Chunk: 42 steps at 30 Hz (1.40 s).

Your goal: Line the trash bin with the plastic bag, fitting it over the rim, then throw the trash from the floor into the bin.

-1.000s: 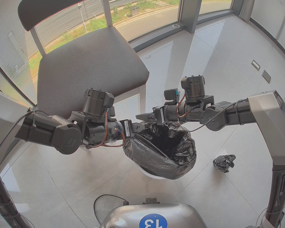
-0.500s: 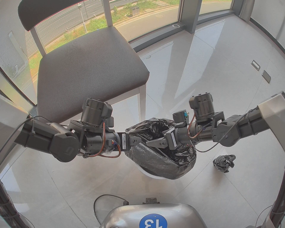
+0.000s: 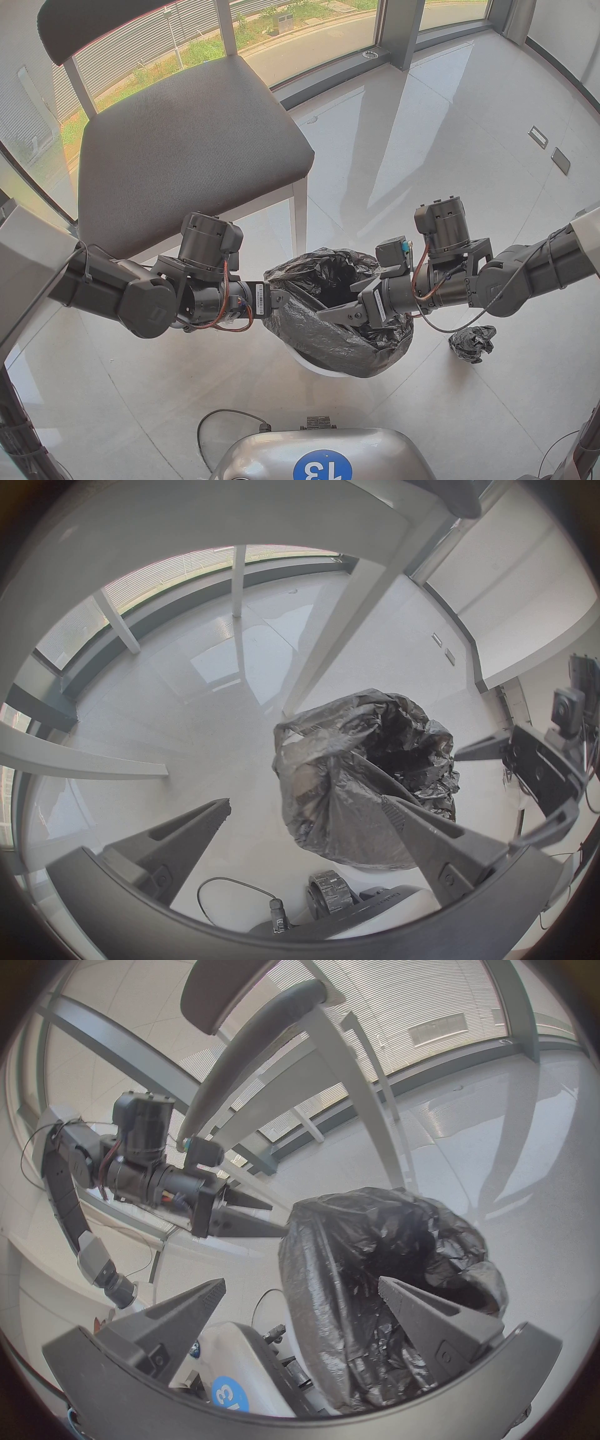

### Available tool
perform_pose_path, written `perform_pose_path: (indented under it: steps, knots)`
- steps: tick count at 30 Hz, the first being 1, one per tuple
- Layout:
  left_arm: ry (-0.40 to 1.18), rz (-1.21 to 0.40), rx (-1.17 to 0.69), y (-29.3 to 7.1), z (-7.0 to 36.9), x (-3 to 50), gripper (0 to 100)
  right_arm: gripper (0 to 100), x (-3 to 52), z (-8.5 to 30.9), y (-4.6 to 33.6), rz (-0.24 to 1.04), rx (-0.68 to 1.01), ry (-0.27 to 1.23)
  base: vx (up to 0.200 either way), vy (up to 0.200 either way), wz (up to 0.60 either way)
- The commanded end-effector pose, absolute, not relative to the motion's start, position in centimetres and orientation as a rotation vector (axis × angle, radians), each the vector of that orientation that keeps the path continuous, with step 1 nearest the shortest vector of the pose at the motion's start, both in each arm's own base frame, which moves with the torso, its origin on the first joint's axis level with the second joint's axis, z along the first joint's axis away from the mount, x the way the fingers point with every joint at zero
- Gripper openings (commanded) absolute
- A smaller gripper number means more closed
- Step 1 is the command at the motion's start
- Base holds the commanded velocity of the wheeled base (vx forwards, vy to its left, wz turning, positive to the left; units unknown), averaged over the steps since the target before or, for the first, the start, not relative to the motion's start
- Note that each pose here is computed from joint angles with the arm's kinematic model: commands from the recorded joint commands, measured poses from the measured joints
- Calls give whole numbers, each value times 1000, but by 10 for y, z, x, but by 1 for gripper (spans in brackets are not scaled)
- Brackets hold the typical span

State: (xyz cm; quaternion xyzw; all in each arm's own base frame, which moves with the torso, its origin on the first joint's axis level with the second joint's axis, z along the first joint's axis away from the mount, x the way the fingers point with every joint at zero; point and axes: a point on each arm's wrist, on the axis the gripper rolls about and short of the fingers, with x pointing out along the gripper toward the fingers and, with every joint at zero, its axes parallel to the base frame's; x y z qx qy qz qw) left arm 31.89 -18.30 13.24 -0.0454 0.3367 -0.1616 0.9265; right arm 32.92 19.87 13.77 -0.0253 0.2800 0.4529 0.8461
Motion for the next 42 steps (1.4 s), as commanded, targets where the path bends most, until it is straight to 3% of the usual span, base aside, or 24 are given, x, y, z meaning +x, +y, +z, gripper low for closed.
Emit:
perform_pose_path:
  steps: [1,8,26,27,42]
  knots:
    - [658,-305,-109,-172,144,318,100,100,323,128,200,967,-71,622,0,0,0]
    - [608,-278,-131,-153,163,313,100,100,318,110,196,970,-97,677,0,0,0]
    - [531,-317,-153,-151,191,295,100,100,319,75,221,1024,-144,747,0,0,0]
    - [531,-315,-153,-150,191,295,100,0,319,72,222,1028,-152,749,0,0,0]
    - [532,-313,-153,-150,190,296,100,0,320,71,232,1059,-182,724,0,0,0]
